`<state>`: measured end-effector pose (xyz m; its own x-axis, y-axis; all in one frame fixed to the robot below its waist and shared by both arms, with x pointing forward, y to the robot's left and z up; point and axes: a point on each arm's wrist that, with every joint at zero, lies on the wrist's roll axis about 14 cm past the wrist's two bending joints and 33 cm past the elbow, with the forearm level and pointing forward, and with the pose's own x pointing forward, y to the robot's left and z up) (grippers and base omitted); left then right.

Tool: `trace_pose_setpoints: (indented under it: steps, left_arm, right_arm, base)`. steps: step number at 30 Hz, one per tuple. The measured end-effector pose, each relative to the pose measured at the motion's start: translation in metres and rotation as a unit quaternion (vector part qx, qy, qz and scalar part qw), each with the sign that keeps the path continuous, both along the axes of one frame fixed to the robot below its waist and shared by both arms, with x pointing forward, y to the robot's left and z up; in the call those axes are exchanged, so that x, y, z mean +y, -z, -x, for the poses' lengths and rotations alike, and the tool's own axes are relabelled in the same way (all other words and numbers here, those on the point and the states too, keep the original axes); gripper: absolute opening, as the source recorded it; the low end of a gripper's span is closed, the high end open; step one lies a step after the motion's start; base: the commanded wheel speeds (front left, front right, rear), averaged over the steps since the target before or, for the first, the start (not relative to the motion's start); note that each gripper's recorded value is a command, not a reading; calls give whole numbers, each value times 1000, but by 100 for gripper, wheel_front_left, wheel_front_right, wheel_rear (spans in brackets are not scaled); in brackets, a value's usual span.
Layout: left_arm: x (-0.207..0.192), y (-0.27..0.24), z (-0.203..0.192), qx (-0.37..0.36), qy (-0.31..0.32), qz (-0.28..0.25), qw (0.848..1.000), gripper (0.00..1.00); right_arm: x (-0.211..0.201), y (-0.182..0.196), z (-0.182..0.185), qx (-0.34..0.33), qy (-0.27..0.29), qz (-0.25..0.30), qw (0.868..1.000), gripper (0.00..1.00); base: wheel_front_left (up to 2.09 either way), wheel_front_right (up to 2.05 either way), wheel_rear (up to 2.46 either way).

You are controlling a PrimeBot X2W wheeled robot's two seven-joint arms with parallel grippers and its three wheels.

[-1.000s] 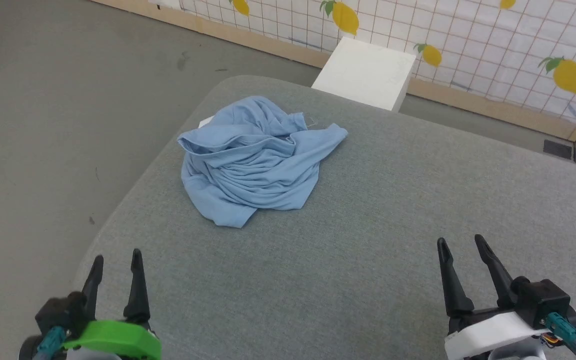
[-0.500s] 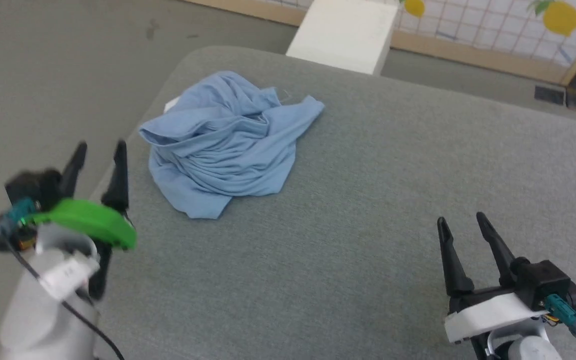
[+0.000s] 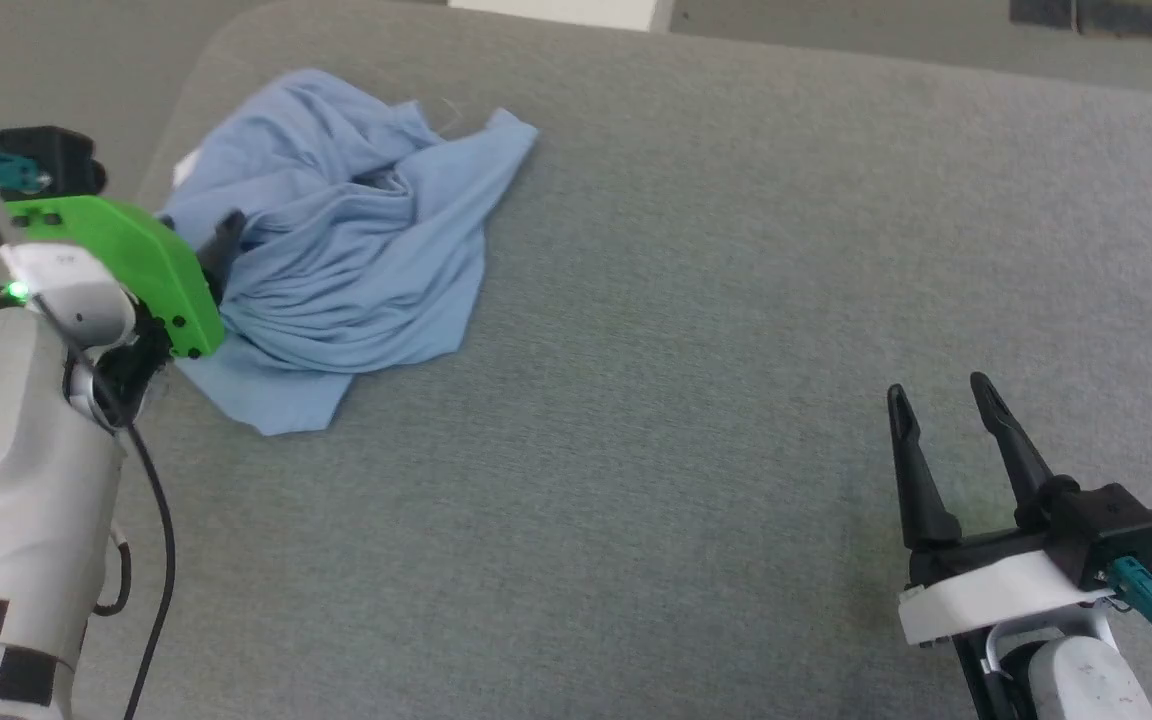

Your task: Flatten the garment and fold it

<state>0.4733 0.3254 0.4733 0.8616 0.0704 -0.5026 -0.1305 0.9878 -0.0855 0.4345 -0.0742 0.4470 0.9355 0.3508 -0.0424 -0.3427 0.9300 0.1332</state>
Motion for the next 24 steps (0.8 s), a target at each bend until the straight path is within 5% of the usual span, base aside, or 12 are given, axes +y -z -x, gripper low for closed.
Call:
trace_pose_setpoints:
  steps: [9, 14, 15, 17, 24]
  left_arm:
    - [-37, 88, 16, 246, 62, 18, 967, 100]
    - [-41, 99, 20, 302, 83, 3, 950, 100]
    - [-42, 100, 21, 307, 88, -2, 948, 48]
    - [-42, 99, 20, 303, 93, -10, 948, 0]
    - [-44, 87, 12, 239, 105, -32, 965, 0]
  right_arm:
    - [-21, 27, 0, 34, 27, 8, 999, 100]
    - [-23, 34, -1, 42, 31, 9, 999, 100]
    - [-23, 34, -2, 42, 31, 8, 999, 100]
    - [-22, 34, -3, 41, 30, 8, 999, 100]
    - [-17, 31, -3, 38, 24, 5, 999, 100]
  base:
    - [0, 0, 0]
    - [0, 0, 0]
    - [0, 0, 0]
    - [0, 0, 0]
    - [0, 0, 0]
